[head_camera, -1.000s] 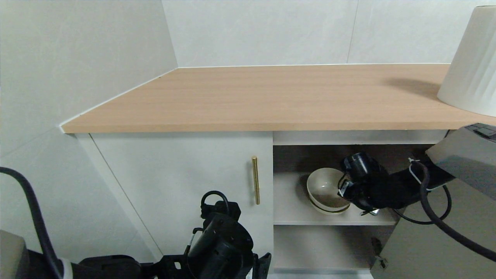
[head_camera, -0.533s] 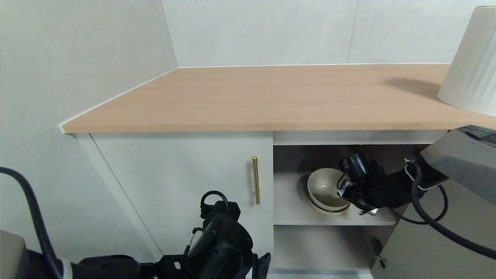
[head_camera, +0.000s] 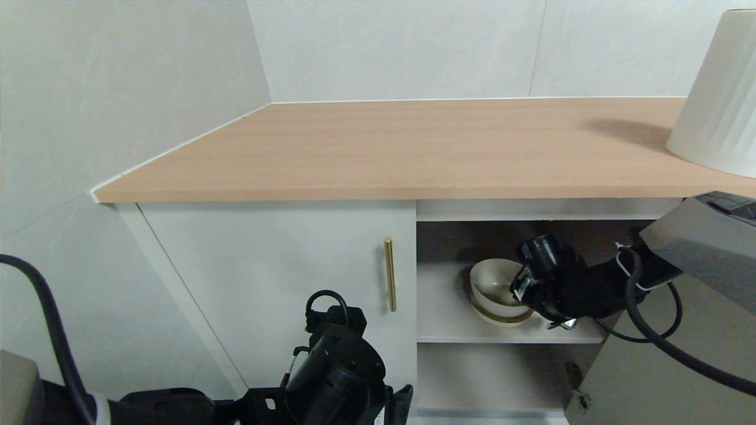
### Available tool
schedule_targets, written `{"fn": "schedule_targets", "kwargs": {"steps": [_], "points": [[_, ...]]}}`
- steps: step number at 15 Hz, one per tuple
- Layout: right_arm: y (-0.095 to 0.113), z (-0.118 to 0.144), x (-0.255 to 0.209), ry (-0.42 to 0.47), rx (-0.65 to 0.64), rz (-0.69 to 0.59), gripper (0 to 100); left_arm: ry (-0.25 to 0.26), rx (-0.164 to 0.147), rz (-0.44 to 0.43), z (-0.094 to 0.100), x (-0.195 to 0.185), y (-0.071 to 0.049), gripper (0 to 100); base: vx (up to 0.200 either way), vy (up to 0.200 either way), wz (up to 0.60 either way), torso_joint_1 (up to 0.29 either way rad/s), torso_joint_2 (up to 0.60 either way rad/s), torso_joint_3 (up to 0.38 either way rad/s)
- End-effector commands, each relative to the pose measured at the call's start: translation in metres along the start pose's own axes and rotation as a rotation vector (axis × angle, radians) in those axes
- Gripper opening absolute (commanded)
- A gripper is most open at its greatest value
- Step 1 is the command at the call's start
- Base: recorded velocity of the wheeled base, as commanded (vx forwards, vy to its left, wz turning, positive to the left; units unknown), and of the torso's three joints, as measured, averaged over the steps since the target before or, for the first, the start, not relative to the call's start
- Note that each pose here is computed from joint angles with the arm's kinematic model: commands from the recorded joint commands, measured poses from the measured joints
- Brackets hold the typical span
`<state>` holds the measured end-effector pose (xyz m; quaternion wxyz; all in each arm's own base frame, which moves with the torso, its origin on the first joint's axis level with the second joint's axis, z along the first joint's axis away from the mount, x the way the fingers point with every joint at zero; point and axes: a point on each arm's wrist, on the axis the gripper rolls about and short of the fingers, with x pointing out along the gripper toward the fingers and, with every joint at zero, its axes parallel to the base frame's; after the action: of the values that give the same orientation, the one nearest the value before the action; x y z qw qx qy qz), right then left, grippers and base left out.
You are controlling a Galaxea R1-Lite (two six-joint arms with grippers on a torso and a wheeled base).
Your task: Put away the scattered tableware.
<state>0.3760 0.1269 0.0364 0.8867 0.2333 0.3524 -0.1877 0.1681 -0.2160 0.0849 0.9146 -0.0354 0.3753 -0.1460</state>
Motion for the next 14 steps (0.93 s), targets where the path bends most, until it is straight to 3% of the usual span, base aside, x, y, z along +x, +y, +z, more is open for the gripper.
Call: {"fn": "schedule_targets", "kwargs": {"steps": [1,3,8,9,11,13,14], "points": [[0.0,0.002,-0.003,-0.003,0.002,0.005,100,0.0,0.0,0.0,0.0,0.0,0.0,100,0.0,0.0,0.0,0.0,0.0,0.0],[-0.002,0.0,-0.018,0.008,-0.019,0.015,100,-0.009,-0.006,-0.003,0.002,-0.002,0.001,100,0.0,0.0,0.0,0.0,0.0,0.0],[-0.013,-0.01,-0.102,0.124,-0.273,0.267,100,-0.041,0.01,-0.003,0.009,-0.014,0.01,100,0.0,0.0,0.0,0.0,0.0,0.0],[-0.027,-0.015,-0.134,0.167,-0.421,0.395,100,-0.071,0.0,0.002,0.016,-0.023,0.019,100,0.0,0.0,0.0,0.0,0.0,0.0],[-0.042,-0.02,-0.171,0.172,-0.558,0.529,100,-0.11,-0.009,-0.004,0.023,-0.042,0.029,100,0.0,0.0,0.0,0.0,0.0,0.0],[-0.055,-0.017,-0.2,0.156,-0.621,0.558,100,-0.127,0.001,0.004,0.027,-0.058,0.038,100,0.0,0.0,0.0,0.0,0.0,0.0],[-0.06,-0.011,-0.214,0.157,-0.631,0.556,100,-0.133,-0.009,0.032,0.031,-0.062,0.047,100,0.0,0.0,0.0,0.0,0.0,0.0]]}}
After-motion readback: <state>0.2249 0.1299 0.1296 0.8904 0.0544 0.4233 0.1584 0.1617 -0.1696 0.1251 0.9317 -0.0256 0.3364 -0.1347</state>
